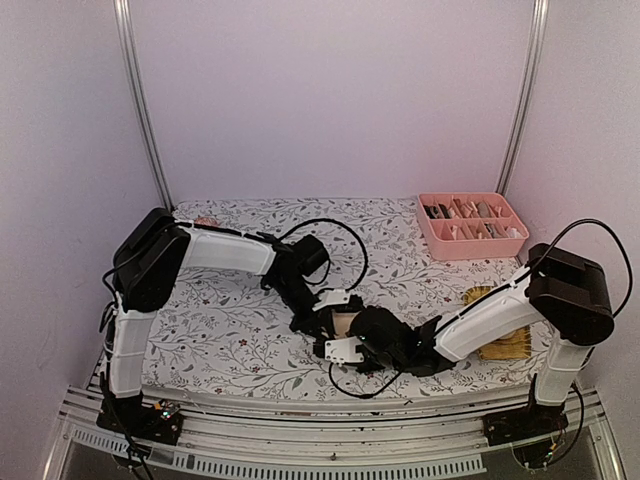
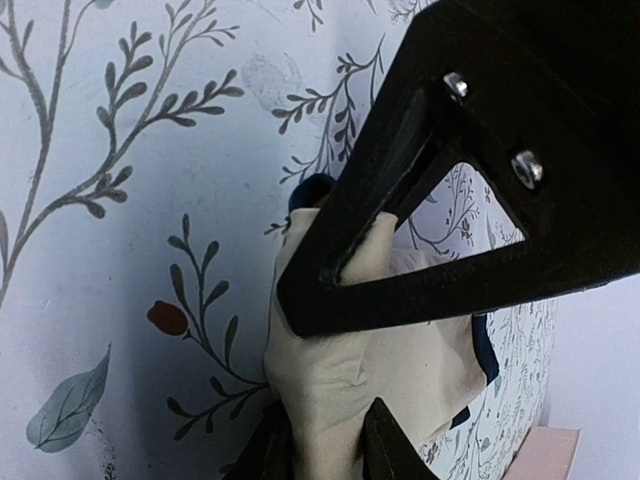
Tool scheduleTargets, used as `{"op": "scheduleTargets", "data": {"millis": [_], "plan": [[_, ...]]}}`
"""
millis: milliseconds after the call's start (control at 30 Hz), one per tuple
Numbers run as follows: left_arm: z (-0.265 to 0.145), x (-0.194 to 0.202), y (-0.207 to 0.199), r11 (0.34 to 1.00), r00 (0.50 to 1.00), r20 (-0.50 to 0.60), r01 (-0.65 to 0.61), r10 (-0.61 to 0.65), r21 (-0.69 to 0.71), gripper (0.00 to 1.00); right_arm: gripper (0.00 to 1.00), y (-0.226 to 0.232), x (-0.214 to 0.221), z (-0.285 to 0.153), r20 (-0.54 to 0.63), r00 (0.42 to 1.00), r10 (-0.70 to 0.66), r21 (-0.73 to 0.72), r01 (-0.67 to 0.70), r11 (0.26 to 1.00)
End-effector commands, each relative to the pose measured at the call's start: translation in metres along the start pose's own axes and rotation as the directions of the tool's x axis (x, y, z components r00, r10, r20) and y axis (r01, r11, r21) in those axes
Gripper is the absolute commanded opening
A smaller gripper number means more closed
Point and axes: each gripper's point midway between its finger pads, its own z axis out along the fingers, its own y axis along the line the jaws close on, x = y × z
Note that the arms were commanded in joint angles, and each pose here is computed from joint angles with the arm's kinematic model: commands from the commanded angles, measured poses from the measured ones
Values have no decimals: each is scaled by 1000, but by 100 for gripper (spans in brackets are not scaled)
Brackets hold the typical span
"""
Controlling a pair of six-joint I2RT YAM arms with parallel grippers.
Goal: Roll the underwear
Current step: Roll the underwear at the center of the board.
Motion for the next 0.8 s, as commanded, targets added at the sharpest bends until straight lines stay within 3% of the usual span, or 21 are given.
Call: {"op": "scheduleTargets", "data": {"millis": [0, 67, 133, 333, 433, 533, 767], "plan": [[6, 21, -2, 999, 998, -57, 41, -40, 23, 0, 21, 19, 16, 9, -78, 997, -23, -57, 19, 998], [4, 21, -2, 999, 998, -54, 38, -37, 19, 0, 20, 21, 17, 9, -85, 996, -13, -67, 8, 998], [-2, 18, 0, 999, 999, -37, 31, -32, -5, 9, 15, 23, 19, 8, -90, 996, 1, -89, -9, 996], [-42, 1, 15, 986, 999, 41, -13, 20, -165, 56, 14, 34, 17, 1, -88, 990, 112, -215, -129, 968], [-65, -6, 19, 969, 996, 79, -31, 52, -245, 75, 13, 42, 14, -1, -84, 982, 167, -298, -185, 937], [-86, -10, 21, 939, 988, 119, -53, 99, -340, 83, 13, 43, 13, -3, -95, 967, 236, -359, -255, 898], [-106, 0, 13, 841, 956, 142, -147, 256, -521, 82, 13, 29, 5, -5, -152, 882, 445, -506, -457, 732]]}}
